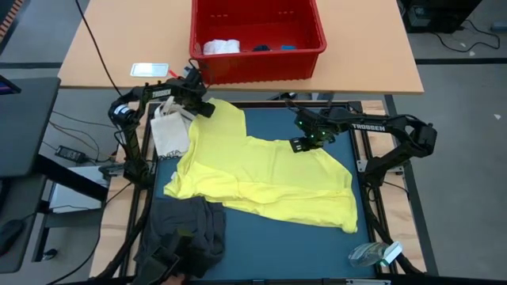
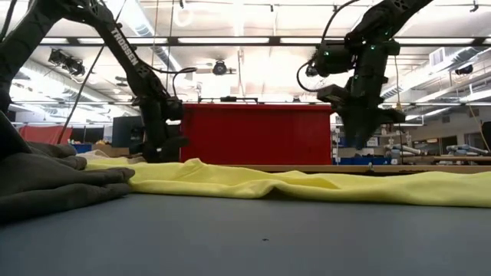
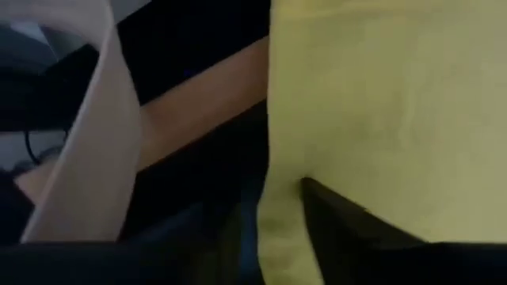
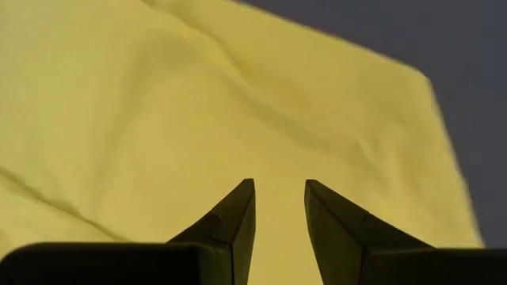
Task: Fold laundry
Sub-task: Fold the yellow shirt
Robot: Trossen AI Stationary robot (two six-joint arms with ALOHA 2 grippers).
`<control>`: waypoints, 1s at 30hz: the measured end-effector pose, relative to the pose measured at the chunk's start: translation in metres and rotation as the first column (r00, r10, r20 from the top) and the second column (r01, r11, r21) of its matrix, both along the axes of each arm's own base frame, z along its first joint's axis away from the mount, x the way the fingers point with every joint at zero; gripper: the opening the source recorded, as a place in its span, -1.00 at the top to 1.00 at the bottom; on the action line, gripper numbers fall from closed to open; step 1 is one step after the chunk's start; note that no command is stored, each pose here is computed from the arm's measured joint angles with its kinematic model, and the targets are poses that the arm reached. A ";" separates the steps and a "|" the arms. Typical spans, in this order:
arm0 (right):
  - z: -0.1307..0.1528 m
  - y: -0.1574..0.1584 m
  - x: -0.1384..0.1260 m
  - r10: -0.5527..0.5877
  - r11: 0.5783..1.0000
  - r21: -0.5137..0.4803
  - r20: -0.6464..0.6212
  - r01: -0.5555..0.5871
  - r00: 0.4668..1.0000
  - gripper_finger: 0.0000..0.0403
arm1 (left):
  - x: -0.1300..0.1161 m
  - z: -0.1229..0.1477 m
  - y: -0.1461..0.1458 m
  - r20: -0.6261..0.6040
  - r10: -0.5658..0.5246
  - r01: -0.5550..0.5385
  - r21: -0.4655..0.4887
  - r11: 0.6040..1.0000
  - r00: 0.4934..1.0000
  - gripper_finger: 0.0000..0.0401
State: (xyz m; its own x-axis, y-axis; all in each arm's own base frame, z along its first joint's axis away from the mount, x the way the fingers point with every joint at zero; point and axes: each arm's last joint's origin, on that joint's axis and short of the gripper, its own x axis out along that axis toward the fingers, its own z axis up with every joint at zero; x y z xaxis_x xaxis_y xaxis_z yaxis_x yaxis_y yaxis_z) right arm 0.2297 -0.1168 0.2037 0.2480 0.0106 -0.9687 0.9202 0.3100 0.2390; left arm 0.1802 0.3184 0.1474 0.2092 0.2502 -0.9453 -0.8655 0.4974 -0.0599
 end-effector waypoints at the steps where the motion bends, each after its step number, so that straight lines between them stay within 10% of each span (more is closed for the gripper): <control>1: 0.000 0.001 -0.003 0.004 1.000 0.006 -0.035 -0.004 0.999 0.41 | 0.001 0.000 0.000 0.005 -0.015 0.015 0.003 1.000 1.000 0.48; 5: -0.002 0.004 -0.021 0.065 0.997 0.056 -0.194 -0.055 0.979 0.39 | 0.009 0.001 -0.004 0.109 -0.175 0.178 -0.016 0.984 0.978 0.93; 10: -0.013 0.003 -0.032 0.183 0.983 0.056 -0.263 -0.174 0.947 0.29 | 0.015 0.001 -0.009 0.180 -0.288 0.298 -0.025 0.954 0.941 0.95; 21: -0.063 -0.016 -0.056 0.045 0.997 -0.048 -0.197 -0.055 0.979 0.07 | 0.017 0.001 -0.010 0.168 -0.338 0.344 -0.008 0.939 0.926 0.98; 30: -0.059 -0.022 -0.056 0.098 0.993 -0.051 -0.171 -0.108 0.980 0.92 | 0.018 0.039 0.002 0.150 -0.331 0.342 -0.050 0.938 0.931 0.99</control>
State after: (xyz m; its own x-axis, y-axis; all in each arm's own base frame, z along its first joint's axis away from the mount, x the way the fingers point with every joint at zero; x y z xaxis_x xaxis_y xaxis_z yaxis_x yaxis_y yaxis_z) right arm 0.1740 -0.1386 0.1445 0.0819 -0.0317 -0.9961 0.9082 0.4140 0.0615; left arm 0.1983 0.3207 0.1866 0.3982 0.0731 -0.9144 -0.6286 0.7477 -0.2140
